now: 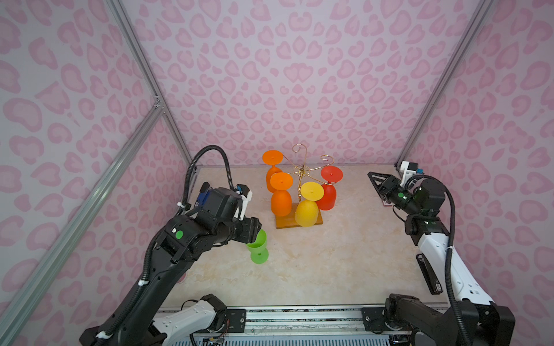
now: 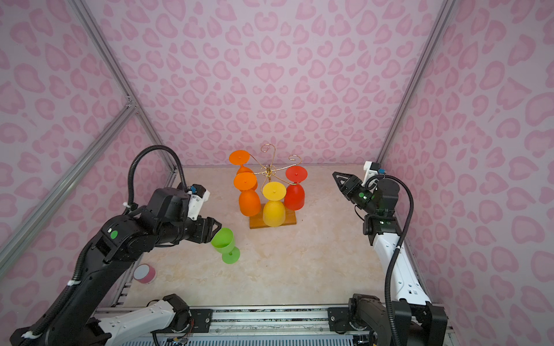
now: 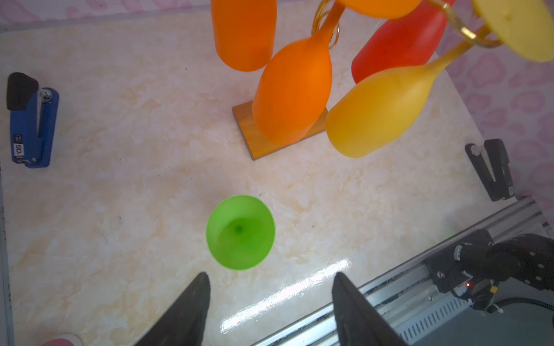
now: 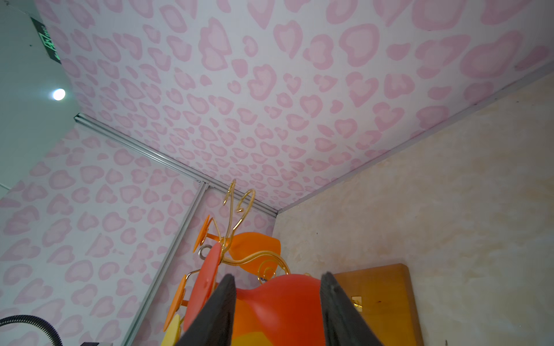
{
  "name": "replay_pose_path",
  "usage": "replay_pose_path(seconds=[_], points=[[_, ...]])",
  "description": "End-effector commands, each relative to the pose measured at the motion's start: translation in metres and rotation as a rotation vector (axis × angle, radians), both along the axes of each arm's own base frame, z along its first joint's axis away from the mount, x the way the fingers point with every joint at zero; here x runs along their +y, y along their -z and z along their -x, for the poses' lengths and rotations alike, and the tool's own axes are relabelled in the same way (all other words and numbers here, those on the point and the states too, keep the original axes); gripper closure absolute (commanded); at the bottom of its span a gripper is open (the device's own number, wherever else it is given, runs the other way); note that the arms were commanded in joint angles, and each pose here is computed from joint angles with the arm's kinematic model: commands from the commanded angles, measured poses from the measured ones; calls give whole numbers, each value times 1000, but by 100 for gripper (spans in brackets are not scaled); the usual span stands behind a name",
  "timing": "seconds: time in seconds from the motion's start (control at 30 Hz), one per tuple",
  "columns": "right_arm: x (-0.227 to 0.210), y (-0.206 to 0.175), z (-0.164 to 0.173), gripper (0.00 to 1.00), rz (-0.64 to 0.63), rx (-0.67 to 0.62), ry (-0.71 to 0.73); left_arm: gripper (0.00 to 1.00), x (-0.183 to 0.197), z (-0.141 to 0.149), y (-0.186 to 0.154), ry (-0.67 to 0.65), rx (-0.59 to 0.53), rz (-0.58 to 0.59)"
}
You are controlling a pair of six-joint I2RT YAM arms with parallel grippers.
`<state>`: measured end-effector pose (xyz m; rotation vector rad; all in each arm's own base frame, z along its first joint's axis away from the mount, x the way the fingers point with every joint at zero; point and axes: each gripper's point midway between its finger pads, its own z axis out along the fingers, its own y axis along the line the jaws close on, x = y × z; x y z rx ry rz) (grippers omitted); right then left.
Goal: Take the wine glass off the wine glass rack
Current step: Place the wine glass at the middle-left of the table, then pick up the wine glass from the wine glass rack.
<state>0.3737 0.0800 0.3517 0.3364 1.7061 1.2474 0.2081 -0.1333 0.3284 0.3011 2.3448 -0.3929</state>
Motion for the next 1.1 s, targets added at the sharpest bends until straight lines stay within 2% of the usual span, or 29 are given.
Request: replay_pose_path(seconds=[0.0,0.17,0.4,0.43,0.83,1.07], points=[[22,-29,3,52,-27,-77,-75,24,4,-19,-32,-82,-173,85],[51,-39,1,51,-16,-92,-142,17,16,-28,-54,-155,-308,140],[67,-24,-5,51,6,-52,-162,12,24,-31,-70,-195,-382,164],[70,-22,-5,51,10,-48,-168,12,24,-33,-61,-201,-372,153],[91,-6,-8,51,27,-3,-206,11,25,-35,-69,-201,-408,164],[97,-4,-9,57,26,2,-219,11,28,-34,-70,-208,-418,158]])
